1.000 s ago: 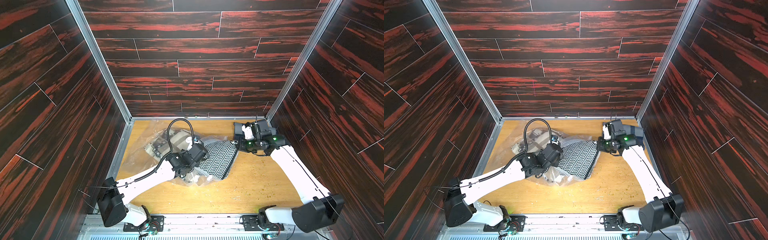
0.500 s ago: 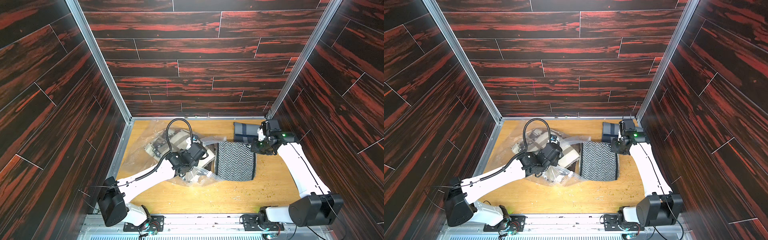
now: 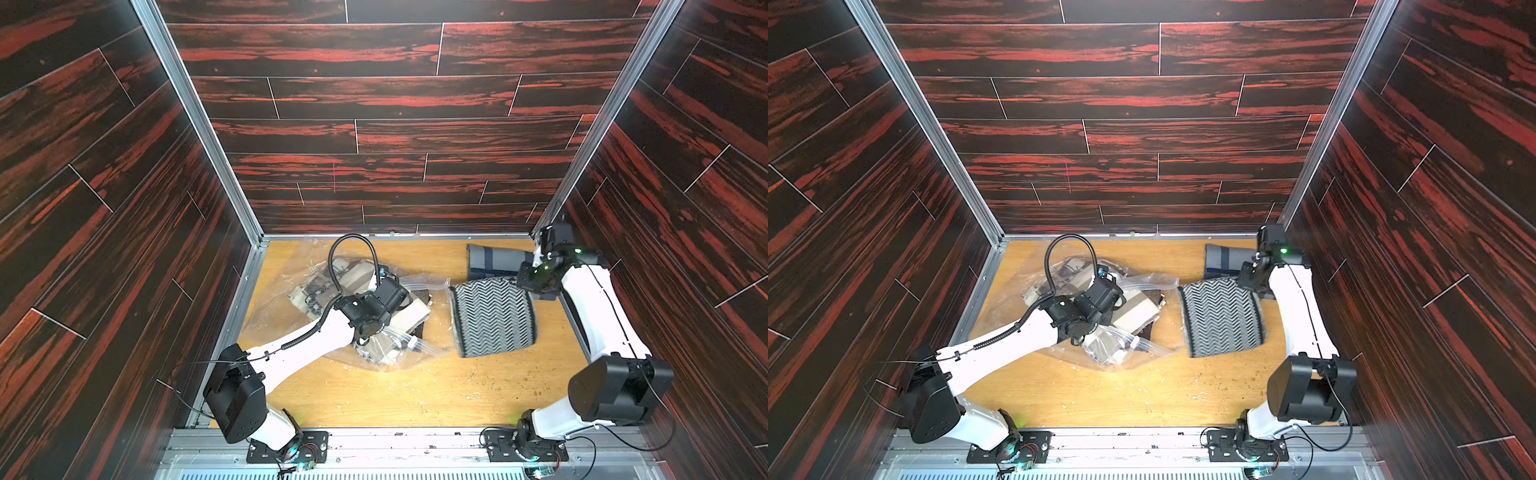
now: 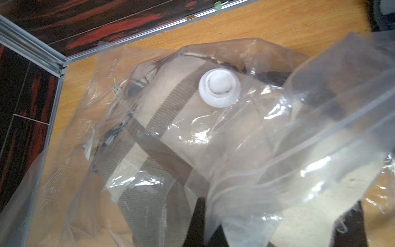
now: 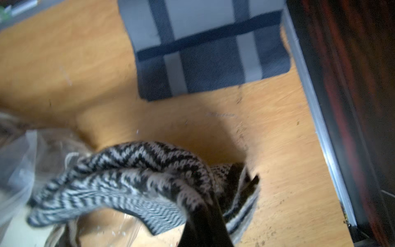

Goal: Take the scarf out of the vacuum bag
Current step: Place the scarf at the corner of the board.

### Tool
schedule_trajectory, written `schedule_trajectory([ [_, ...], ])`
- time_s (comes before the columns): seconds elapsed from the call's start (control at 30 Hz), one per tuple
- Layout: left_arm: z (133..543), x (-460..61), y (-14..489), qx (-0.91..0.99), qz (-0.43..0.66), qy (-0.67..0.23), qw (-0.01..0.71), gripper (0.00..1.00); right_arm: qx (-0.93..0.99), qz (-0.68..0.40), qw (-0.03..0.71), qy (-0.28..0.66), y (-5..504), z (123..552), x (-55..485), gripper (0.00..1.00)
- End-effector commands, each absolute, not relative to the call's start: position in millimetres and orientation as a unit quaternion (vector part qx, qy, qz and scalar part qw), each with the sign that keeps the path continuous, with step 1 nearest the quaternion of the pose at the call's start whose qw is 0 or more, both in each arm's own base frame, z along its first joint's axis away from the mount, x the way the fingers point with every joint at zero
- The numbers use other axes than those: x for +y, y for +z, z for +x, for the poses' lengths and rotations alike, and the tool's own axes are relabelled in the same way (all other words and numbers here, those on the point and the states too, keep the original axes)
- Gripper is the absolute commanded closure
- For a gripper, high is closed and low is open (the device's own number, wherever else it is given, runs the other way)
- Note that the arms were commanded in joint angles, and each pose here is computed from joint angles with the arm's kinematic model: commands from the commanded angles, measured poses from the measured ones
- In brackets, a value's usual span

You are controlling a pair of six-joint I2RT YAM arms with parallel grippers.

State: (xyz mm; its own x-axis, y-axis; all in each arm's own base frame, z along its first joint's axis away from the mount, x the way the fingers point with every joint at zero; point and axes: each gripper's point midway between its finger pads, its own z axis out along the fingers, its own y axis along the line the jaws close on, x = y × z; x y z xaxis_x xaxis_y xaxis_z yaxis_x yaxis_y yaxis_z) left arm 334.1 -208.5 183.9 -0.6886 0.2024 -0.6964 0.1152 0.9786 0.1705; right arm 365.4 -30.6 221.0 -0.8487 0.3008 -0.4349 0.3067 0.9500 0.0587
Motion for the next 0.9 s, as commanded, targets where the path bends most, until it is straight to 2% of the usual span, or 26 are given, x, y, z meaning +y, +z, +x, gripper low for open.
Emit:
schedule_trajectory([
  [0.0,334.7,-185.9,192.2,0.915,0.065,0.082,0.389,1.0,0.954,0.171,0.245,-0.011,231.5,378.5,-42.9,1.0],
  [0.3,330.9,-180.4,194.8,0.915,0.059,0.071,0.394,1.0,0.936,0.192,0.296,-0.003,245.5,419.5,-63.9,1.0],
  [0.47,330.5,-180.6,194.6,0.915,0.061,0.069,0.394,1.0,0.93,0.18,0.32,0.029,262.2,433.6,-54.2,1.0],
  [0.7,330.9,-183.3,190.1,0.917,0.063,0.064,0.389,1.0,0.899,0.153,0.406,0.049,308.7,439.3,-45.0,1.0],
  [0.87,332.5,-185.4,190.5,0.917,0.064,0.064,0.389,1.0,0.88,0.13,0.447,0.097,331.1,452.3,-29.9,1.0],
])
